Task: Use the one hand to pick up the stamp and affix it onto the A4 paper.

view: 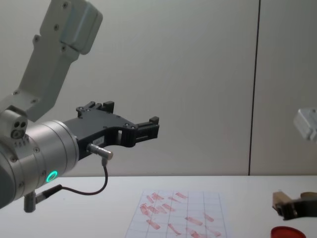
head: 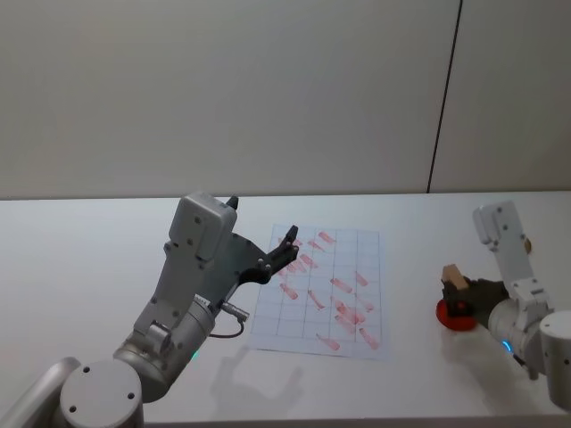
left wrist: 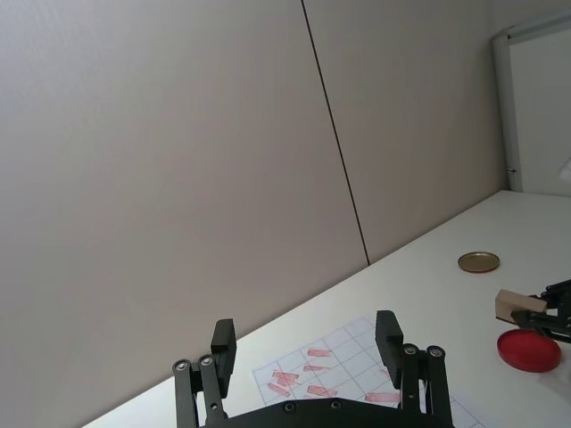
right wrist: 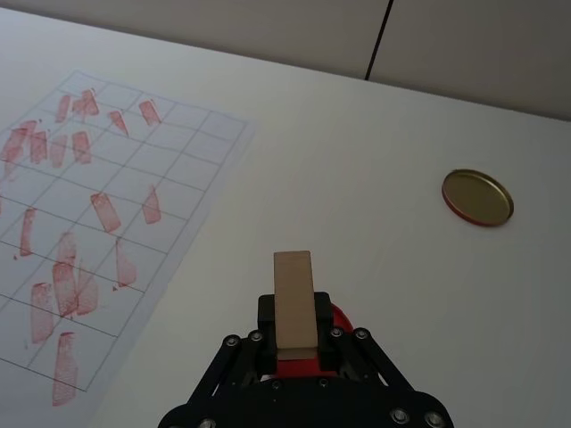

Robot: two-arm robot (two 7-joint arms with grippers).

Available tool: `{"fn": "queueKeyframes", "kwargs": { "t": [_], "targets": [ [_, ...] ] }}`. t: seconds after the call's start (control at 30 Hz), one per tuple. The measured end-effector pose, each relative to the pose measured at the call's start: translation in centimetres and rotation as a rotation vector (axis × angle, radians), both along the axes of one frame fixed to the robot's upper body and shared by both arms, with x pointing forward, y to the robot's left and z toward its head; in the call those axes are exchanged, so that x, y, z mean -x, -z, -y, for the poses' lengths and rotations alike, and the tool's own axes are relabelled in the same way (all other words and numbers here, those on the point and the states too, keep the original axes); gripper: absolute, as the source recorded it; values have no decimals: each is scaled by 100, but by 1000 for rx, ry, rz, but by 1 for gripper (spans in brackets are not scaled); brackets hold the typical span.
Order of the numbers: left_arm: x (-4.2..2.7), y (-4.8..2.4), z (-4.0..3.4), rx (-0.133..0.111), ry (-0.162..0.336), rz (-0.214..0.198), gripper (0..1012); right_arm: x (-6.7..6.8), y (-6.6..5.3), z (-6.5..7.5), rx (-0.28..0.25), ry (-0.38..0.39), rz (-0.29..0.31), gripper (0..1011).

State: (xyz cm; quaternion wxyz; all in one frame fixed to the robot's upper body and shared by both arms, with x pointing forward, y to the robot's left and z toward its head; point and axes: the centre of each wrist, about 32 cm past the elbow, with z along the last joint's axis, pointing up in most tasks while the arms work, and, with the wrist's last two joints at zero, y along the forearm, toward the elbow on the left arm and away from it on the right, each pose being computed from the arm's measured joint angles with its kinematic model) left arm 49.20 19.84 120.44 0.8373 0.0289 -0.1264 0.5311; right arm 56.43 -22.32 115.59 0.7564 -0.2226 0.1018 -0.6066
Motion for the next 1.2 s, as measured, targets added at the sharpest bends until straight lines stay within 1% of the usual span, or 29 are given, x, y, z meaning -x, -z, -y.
{"fn": "queueKeyframes", "kwargs": {
  "t": [0.13,0.37,0.77,0.93,0.97,1.0,1.03,1.1,1.13,1.17,1.2],
  "targets": [
    [0,0,0,0,0,0,993,-52,65,23,4,12,-23,220],
    [0,0,0,0,0,0,993,-116,139,40,10,24,-48,221],
    [0,0,0,0,0,0,993,-164,241,64,21,39,-86,222],
    [0,0,0,0,0,0,993,-163,263,69,23,40,-93,319],
    [0,0,0,0,0,0,993,-163,265,70,23,40,-94,380],
    [0,0,0,0,0,0,993,-163,267,70,23,40,-94,391],
    [0,0,0,0,0,0,993,-163,268,71,23,40,-93,460],
    [0,0,0,0,0,0,993,-161,270,72,23,39,-91,520],
    [0,0,0,0,0,0,993,-158,274,75,24,39,-90,520],
    [0,0,0,0,0,0,993,-155,274,76,24,38,-88,583],
    [0,0,0,0,0,0,993,-153,273,76,24,38,-85,592]
  ]
}}
